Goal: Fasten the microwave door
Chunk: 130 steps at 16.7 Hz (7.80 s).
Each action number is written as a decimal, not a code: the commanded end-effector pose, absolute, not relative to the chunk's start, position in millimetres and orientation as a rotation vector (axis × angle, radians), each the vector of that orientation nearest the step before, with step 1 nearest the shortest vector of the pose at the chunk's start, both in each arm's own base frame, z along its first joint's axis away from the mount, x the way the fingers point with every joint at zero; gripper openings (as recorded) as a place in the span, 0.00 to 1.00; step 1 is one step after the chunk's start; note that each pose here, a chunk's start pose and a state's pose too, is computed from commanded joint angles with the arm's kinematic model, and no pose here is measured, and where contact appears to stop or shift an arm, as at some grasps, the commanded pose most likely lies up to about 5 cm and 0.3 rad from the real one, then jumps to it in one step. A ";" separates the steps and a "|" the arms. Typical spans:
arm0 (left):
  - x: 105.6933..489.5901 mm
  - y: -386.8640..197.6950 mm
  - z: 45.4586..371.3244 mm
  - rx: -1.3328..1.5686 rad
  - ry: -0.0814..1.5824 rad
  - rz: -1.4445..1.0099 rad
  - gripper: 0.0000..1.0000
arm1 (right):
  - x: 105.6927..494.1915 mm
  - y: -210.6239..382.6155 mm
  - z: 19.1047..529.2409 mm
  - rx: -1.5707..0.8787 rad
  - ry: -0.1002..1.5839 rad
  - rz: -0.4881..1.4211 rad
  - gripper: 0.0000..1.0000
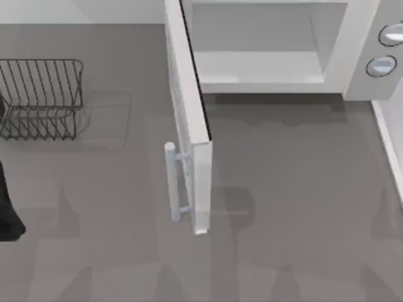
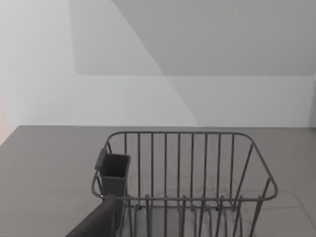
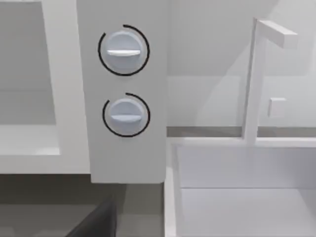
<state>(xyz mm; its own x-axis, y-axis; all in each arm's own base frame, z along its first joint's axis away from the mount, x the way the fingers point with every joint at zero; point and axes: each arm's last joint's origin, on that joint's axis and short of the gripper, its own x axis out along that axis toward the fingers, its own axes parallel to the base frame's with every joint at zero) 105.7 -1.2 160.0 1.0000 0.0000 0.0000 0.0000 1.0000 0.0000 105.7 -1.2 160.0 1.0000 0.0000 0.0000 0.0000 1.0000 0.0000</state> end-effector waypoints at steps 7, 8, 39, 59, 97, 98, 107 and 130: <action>108.5 -6.2 178.8 0.061 0.118 -0.070 1.00 | 105.7 -1.2 160.0 0.000 0.000 0.000 1.00; 110.4 -8.0 186.2 0.085 0.163 -0.096 1.00 | 105.7 -1.2 160.0 0.000 0.000 0.000 1.00; 315.8 -138.9 376.5 0.728 0.856 -1.272 1.00 | 105.7 -1.2 160.0 0.000 0.000 0.000 1.00; 322.3 -178.9 307.5 0.728 0.856 -1.272 0.77 | 105.7 -1.2 160.0 0.000 0.000 0.000 1.00; 322.2 -215.4 307.6 0.722 0.860 -1.267 0.00 | 105.7 -1.2 160.0 0.000 0.000 0.000 1.00; 322.3 -218.5 307.5 0.721 0.860 -1.267 0.00 | 105.7 -1.2 160.0 0.000 0.000 0.000 1.00; 322.0 -236.4 307.4 0.720 0.862 -1.266 0.00 | 105.7 -1.2 160.0 0.000 0.000 0.000 1.00; 321.7 -270.3 307.9 0.716 0.863 -1.261 0.00 | 105.7 -1.2 160.0 0.000 0.000 0.000 1.00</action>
<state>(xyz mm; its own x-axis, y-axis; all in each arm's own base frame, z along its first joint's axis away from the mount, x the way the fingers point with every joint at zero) 321.7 -270.3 307.9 0.0845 -0.4997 -0.8621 0.9845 0.1754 -0.0052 105.7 -1.2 160.0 1.0000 0.0000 0.0000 0.0000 1.0000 0.0000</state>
